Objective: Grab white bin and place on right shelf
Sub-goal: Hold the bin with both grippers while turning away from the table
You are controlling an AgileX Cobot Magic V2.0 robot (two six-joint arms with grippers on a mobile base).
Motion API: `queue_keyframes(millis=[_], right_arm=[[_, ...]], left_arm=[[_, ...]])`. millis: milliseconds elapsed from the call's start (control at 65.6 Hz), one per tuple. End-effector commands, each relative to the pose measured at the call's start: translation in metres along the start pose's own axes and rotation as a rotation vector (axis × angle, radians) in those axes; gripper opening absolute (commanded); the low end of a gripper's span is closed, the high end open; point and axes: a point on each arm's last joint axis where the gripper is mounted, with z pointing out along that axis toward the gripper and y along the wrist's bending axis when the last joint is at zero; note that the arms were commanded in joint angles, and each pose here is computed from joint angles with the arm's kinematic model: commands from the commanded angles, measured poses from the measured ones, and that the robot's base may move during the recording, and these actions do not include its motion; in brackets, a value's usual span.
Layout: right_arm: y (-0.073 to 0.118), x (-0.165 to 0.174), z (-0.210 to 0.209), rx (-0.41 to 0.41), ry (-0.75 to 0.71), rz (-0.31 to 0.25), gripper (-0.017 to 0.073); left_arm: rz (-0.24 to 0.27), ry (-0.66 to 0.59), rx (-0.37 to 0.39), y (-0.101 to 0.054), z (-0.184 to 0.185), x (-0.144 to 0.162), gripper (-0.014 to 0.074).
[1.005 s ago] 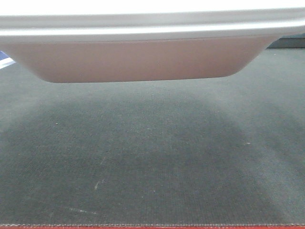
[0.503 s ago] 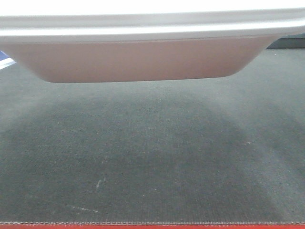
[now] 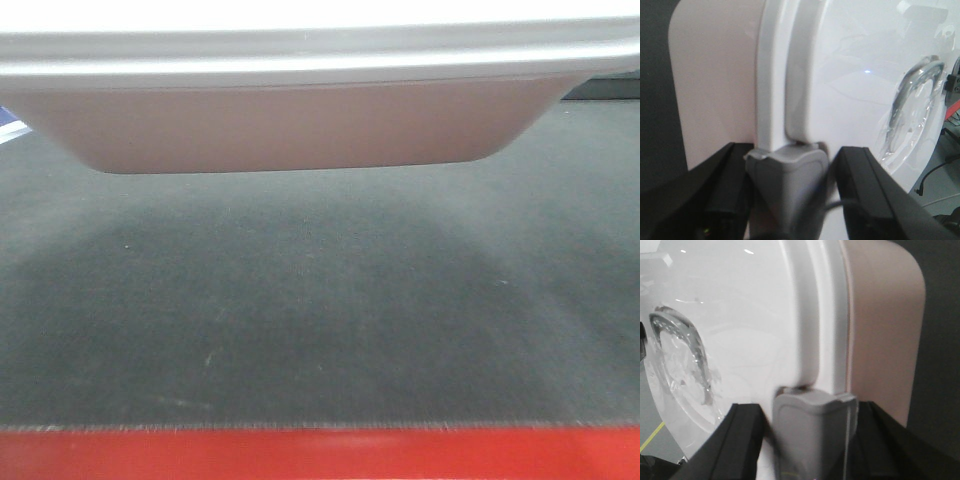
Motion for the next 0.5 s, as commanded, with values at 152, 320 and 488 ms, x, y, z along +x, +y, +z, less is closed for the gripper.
queue_keyframes(millis=[152, 320, 488], right_arm=[[0.0350, -0.0074, -0.0085, -0.251, -0.041, 0.012, 0.0368], [0.0342, -0.0081, -0.0084, -0.243, -0.049, 0.013, 0.0368], [0.0342, -0.0082, -0.0083, -0.243, -0.049, 0.013, 0.0368]], left_arm=[[-0.008, -0.070, 0.198, -0.0295, -0.0074, -0.0097, 0.0188], [-0.008, -0.069, 0.200, -0.0296, -0.0075, -0.0096, 0.0188], [-0.007, -0.061, 0.208, -0.0304, -0.0076, -0.0089, 0.0188]])
